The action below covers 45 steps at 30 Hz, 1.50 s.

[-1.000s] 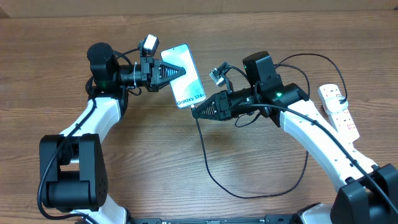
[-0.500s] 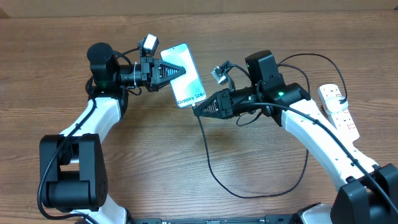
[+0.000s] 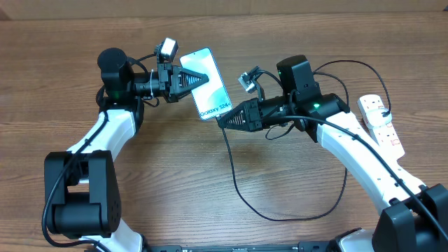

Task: Plug charger to phone and switch on socket
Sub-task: 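Push the USB-C plug up into the phone's bottom port, then open the right gripper and pull it back from the plug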

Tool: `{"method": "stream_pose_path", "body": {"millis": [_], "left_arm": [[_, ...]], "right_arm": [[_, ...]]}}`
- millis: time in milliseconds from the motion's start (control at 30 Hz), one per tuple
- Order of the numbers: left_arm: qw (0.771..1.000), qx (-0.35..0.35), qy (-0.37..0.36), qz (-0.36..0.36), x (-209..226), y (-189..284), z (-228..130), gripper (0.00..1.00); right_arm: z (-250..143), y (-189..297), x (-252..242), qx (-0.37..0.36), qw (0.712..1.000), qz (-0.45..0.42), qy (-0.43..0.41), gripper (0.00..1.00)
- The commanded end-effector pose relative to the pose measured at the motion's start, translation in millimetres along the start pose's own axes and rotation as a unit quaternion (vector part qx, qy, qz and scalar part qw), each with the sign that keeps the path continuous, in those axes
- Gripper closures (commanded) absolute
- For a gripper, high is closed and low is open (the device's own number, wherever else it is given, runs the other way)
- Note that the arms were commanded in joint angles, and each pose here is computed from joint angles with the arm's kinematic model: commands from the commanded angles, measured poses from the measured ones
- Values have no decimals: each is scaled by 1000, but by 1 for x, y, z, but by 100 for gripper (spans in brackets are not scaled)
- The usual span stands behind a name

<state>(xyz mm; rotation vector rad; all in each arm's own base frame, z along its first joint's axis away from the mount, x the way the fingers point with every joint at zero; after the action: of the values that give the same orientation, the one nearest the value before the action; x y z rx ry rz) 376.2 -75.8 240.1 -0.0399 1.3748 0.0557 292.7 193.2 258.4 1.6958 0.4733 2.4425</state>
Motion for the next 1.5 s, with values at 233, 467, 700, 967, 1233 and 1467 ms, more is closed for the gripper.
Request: {"method": "stream_pose_path", "body": {"millis": [233,467,700,967,1233,1467], "left_arm": [[999,47,-20,-12,-5,-8,-5,96],[998,46,-50,-14,-5,-8,-5,96],[998,46,-51,-14,-5,-8,-5,96],[998,47,-51,-14,-5,-8,-5,96],[998,47,-51,-14,-5,-8,-5,96],[997,47,-51,-14,-5,-8,-5,96]], "right_arm": [[9,1,-3,-23,999,-18,15,75],[-5,1,-9,6,998,-32,-45,62],[-11,1,-7,25,997,-14,-66,42],[-5,10,0,20,998,26,-46,12],[7,34,10,-10,999,41,-29,0],[11,65,30,-61,998,22,5,0]]}}
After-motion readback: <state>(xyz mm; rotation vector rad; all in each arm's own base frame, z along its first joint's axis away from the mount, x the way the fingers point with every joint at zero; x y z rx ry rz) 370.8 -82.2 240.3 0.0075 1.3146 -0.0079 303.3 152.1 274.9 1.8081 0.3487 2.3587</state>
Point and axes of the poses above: each gripper's point midway between its finger pads, its own y axis back along the fingers, its own x axis along the line the jaws close on, z = x × y, the point moved 10 cm from there along y, back along the fingers, and after that the axes turned 1 degree about -y, right-handed, at the moved point
